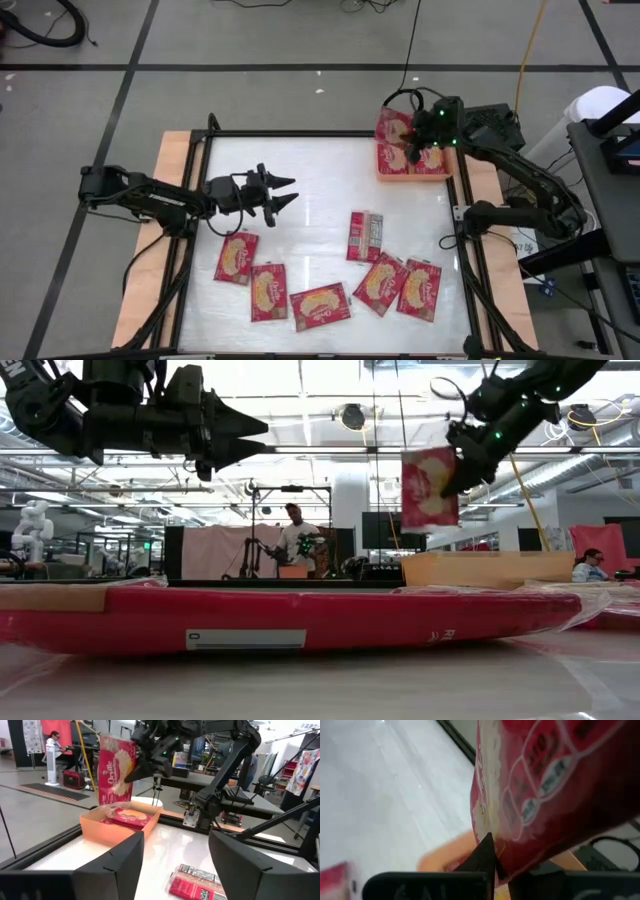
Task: Sort popcorn bags into baskets
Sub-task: Put the red popcorn bag into the orange bin
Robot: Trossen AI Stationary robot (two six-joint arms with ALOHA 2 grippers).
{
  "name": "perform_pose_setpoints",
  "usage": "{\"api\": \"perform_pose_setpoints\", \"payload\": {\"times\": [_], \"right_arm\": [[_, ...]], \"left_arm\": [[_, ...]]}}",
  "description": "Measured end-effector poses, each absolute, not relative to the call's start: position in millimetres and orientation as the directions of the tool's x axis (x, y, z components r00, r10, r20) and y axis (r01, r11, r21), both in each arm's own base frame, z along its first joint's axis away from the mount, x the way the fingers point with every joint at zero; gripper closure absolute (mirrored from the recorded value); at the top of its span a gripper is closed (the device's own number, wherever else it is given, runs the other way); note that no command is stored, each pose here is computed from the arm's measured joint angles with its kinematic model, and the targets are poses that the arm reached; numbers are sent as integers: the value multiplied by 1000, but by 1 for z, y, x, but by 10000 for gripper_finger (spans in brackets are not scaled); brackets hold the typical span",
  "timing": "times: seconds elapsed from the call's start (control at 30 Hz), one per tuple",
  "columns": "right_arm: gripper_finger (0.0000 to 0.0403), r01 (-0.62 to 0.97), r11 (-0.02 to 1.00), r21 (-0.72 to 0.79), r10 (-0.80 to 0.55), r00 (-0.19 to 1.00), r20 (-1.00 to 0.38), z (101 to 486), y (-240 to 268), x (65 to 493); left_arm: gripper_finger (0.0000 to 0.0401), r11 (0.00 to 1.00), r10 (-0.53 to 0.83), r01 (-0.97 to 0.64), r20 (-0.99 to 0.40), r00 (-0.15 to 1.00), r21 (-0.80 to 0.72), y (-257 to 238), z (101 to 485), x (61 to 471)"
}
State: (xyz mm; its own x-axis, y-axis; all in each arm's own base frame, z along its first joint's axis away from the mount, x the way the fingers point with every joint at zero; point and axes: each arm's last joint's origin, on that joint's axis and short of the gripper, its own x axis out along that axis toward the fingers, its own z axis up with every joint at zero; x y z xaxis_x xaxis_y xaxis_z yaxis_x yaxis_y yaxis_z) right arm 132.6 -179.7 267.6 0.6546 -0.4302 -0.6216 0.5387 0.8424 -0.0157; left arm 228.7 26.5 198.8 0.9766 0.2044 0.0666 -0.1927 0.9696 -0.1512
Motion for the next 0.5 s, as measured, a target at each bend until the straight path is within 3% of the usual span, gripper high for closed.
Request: {"api": "perform_pose_setpoints", "payload": {"times": [0.17,0.5], "right_arm": [[392,562,827,17,-396,605,-690,253,-192,122],[392,508,834,216,-172,612,-772,222,-201,123]], "left_arm": [[193,969,205,-193,67,976,-155,27,199,229],[209,965,205,-194,50,977,-176,26,197,229]]}}
